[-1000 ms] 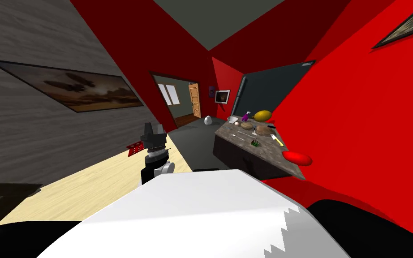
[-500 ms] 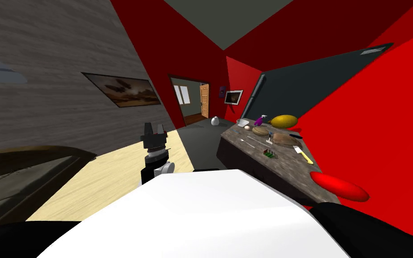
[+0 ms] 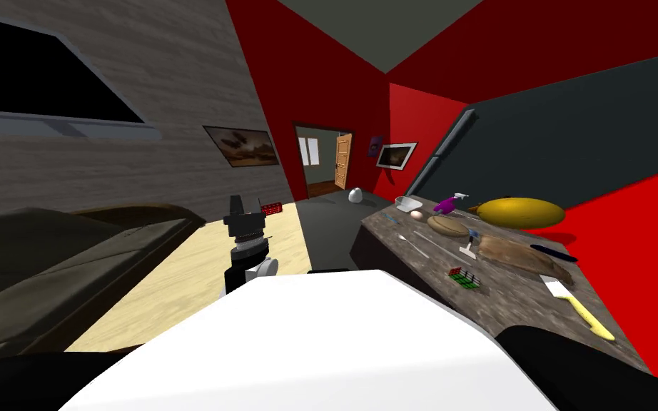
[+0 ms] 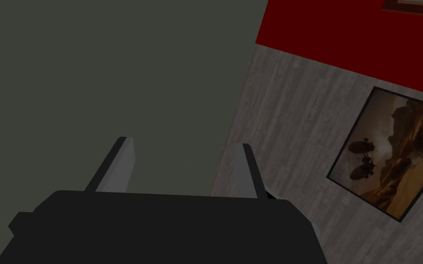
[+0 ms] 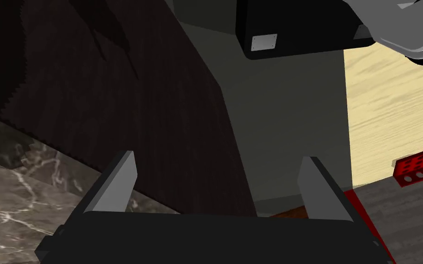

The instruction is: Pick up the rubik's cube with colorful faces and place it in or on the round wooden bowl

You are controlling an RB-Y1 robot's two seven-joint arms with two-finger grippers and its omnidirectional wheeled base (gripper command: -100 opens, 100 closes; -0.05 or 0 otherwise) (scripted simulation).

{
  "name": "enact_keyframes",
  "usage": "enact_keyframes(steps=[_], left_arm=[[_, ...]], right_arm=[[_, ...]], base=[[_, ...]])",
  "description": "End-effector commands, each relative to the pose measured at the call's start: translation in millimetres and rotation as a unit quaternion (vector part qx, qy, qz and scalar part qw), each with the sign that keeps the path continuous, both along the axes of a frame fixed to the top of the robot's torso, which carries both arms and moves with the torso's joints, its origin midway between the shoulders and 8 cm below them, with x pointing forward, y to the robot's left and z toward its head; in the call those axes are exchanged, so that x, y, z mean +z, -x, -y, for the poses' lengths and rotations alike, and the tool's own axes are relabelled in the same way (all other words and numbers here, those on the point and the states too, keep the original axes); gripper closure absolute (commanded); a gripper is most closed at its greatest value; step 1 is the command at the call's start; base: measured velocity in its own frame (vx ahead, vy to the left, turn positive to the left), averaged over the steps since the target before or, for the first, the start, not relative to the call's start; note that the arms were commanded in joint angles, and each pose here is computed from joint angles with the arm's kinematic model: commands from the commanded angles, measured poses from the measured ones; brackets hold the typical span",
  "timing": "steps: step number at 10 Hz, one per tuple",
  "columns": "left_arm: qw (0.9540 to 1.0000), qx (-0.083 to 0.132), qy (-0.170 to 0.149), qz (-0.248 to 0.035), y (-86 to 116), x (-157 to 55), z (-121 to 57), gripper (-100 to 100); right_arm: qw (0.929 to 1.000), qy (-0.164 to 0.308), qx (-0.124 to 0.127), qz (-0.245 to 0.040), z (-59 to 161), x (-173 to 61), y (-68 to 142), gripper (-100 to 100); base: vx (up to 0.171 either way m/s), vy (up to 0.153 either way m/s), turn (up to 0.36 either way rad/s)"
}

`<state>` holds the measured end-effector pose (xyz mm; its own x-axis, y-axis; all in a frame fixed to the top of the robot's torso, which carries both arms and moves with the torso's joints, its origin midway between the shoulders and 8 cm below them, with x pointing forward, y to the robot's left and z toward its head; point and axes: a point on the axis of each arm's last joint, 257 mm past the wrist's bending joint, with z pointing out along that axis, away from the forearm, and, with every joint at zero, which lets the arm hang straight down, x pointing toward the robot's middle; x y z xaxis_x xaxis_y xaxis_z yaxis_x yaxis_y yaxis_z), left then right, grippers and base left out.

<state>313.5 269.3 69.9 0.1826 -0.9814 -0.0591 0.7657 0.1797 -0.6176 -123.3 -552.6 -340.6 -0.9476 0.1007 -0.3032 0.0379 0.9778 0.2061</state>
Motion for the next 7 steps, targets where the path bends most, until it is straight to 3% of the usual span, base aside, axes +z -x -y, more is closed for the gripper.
enact_keyframes(steps=[1,2,3,7], left_arm=[[1.0,0.0,0.0,0.0,0.0,0.0,0.0,0],[1.0,0.0,0.0,0.0,0.0,0.0,0.0,0],[1.0,0.0,0.0,0.0,0.0,0.0,0.0,0],[1.0,0.0,0.0,0.0,0.0,0.0,0.0,0]], right_arm=[[0.9992,0.025,0.009,-0.031,18.3,7.1,18.7,-100],[0.9975,0.045,0.017,-0.052,32.8,12.1,30.1,-100],[0.9975,0.045,0.017,-0.052,32.8,12.1,30.1,-100],[0.9878,0.104,0.045,-0.106,75.0,24.8,52.4,-100]], base=[[0.038,-0.092,0.37],[0.072,-0.119,0.437],[0.063,-0.113,0.166],[0.062,-0.127,0.358]])
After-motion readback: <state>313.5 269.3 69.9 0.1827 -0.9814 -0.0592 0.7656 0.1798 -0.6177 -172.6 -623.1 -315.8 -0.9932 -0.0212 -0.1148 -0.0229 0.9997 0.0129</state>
